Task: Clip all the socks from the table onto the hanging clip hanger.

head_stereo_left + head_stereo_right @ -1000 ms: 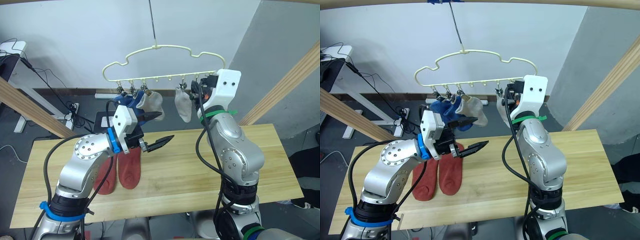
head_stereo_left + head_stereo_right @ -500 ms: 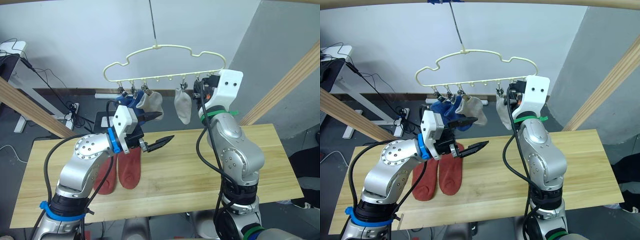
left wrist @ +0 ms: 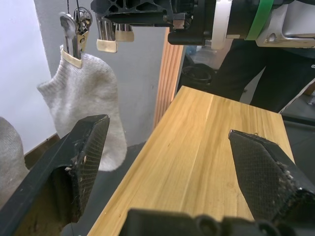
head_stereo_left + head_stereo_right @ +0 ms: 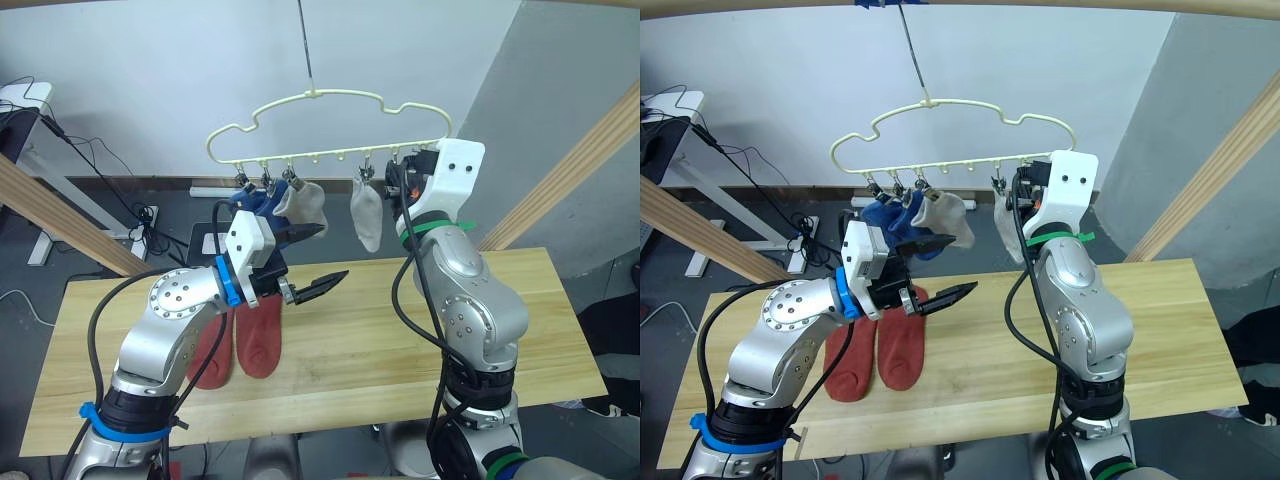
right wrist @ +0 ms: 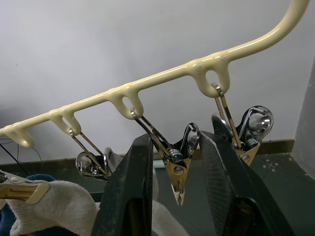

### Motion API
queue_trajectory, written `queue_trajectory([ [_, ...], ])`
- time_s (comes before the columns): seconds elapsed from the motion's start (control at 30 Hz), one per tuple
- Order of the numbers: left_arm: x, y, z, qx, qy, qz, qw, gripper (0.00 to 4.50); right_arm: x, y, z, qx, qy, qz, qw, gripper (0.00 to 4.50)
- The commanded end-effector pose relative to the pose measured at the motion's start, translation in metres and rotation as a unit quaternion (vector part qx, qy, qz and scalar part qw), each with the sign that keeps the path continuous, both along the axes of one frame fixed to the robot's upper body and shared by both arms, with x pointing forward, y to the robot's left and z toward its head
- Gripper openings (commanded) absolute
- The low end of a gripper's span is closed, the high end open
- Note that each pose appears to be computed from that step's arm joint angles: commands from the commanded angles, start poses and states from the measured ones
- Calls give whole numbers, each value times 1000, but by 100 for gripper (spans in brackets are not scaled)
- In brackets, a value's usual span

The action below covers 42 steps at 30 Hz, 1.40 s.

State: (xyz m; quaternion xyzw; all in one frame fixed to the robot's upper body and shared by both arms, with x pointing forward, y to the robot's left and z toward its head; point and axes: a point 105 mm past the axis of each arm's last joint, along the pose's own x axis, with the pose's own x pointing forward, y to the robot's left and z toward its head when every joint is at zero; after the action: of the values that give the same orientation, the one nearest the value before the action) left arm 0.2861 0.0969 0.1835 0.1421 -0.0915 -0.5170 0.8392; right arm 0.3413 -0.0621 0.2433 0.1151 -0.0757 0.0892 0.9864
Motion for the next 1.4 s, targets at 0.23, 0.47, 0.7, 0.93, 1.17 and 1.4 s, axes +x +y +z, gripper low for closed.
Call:
queue_trajectory([
  [0.23, -5, -4, 6, 5, -20, -14, 1000, 429, -10, 11, 14, 24, -33, 21, 999, 143],
  [0.47, -6, -4, 6, 6, -20, -14, 1000, 429, -10, 12, 12, 24, -30, 23, 999, 143],
  [0.7, -5, -4, 6, 7, -20, -13, 1000, 429, -9, 11, 9, 29, -17, 17, 999, 143],
  [0.93, -5, -4, 6, 7, -21, -13, 1000, 429, -9, 10, 14, 39, -28, 13, 999, 143],
  [1.17, -5, -4, 6, 8, -21, -12, 1000, 429, -9, 11, 16, 43, -34, 17, 998, 143],
  [1.4, -5, -3, 6, 9, -21, -12, 1000, 429, -9, 11, 16, 41, -35, 19, 998, 81],
])
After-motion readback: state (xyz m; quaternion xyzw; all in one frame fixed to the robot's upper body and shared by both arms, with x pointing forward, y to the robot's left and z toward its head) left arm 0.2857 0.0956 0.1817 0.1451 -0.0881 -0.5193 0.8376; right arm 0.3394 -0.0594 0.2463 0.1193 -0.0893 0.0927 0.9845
